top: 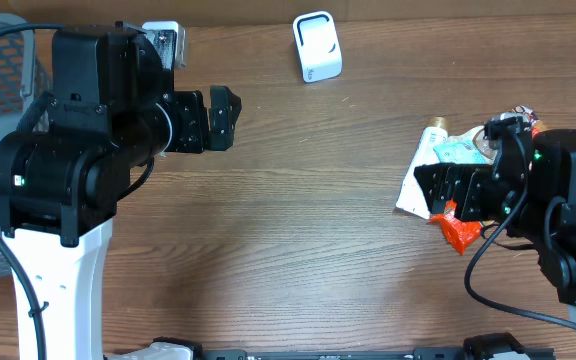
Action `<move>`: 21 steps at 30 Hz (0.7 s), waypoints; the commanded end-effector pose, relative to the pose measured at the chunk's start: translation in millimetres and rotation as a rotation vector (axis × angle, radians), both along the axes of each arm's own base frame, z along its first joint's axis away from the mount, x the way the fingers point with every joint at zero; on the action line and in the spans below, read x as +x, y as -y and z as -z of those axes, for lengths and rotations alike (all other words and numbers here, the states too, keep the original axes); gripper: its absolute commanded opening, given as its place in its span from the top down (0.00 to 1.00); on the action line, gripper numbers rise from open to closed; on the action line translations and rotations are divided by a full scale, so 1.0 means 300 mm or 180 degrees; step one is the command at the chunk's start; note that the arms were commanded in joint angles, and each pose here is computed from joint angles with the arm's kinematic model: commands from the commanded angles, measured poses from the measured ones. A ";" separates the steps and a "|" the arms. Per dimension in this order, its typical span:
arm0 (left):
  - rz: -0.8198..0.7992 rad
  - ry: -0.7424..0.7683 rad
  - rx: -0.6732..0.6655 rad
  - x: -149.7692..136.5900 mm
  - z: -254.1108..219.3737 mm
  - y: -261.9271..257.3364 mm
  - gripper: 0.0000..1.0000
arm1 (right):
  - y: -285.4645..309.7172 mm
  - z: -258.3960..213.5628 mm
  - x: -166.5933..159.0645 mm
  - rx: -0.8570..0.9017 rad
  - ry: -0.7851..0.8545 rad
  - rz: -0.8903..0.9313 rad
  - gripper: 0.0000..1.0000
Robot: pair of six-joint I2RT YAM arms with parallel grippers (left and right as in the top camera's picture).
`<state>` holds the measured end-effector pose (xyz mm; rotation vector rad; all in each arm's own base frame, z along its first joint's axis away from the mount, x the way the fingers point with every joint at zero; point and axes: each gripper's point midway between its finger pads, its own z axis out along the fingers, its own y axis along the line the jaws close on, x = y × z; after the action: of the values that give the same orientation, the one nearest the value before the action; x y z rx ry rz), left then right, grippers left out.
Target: Scan the item barcode
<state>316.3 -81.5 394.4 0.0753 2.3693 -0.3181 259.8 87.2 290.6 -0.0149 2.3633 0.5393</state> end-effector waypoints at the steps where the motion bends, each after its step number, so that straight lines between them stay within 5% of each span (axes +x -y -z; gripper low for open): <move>1: 0.0061 0.0031 0.0037 0.002 -0.004 0.004 0.00 | 0.050 -0.041 0.011 -0.0188 0.0354 0.0205 0.00; 11: 0.0061 0.0031 0.0037 0.002 -0.004 0.004 0.00 | 0.167 -0.069 -0.047 -0.0264 0.1556 0.0760 0.00; 21: 0.0061 0.0031 0.0037 0.002 -0.004 0.004 0.00 | 0.224 0.081 -0.072 -0.0133 0.2488 0.1113 0.00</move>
<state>316.3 -81.5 394.4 0.0753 2.3693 -0.3181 238.6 27.4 282.0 0.1146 1.6041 0.2743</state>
